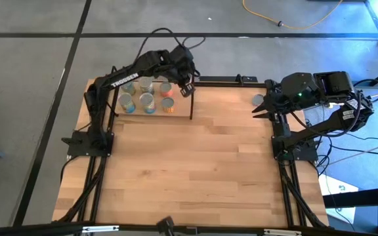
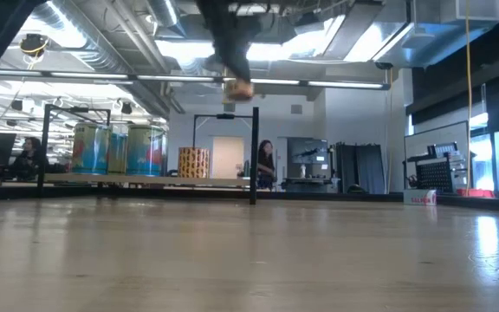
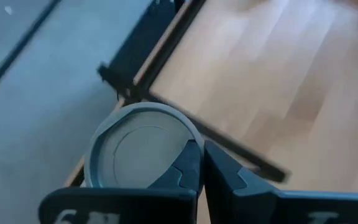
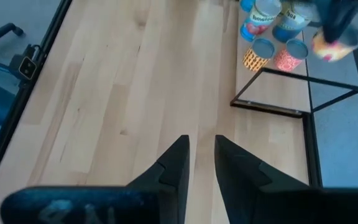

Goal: Pick and place cans onto a shelf

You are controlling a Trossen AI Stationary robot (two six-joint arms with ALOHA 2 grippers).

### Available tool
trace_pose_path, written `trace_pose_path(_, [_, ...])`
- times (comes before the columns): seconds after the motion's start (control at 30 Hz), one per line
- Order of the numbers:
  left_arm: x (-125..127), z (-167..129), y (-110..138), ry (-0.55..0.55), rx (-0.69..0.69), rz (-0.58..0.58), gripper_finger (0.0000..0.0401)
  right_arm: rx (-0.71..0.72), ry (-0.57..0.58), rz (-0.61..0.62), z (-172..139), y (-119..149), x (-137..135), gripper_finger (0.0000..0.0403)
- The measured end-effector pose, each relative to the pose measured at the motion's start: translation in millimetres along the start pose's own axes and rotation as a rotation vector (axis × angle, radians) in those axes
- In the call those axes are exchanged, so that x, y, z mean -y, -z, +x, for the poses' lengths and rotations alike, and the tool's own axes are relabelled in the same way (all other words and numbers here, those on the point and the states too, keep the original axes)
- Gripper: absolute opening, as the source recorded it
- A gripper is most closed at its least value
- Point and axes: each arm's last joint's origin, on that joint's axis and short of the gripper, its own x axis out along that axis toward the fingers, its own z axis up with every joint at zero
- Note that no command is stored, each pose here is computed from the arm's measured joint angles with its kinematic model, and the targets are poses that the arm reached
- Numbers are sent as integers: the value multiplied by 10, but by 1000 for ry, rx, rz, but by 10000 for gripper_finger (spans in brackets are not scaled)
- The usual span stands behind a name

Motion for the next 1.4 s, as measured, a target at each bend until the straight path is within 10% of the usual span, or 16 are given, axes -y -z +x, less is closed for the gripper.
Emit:
trace_pose_path(0.57, [-478, 898, 500, 36, -29, 71, 0, 89, 22, 2, -4, -87, 17, 78])
trace_pose_path(1.4, [-488, 1320, 945, 107, -20, 99, 0, 95, 70, 6, -6, -97, 32, 78])
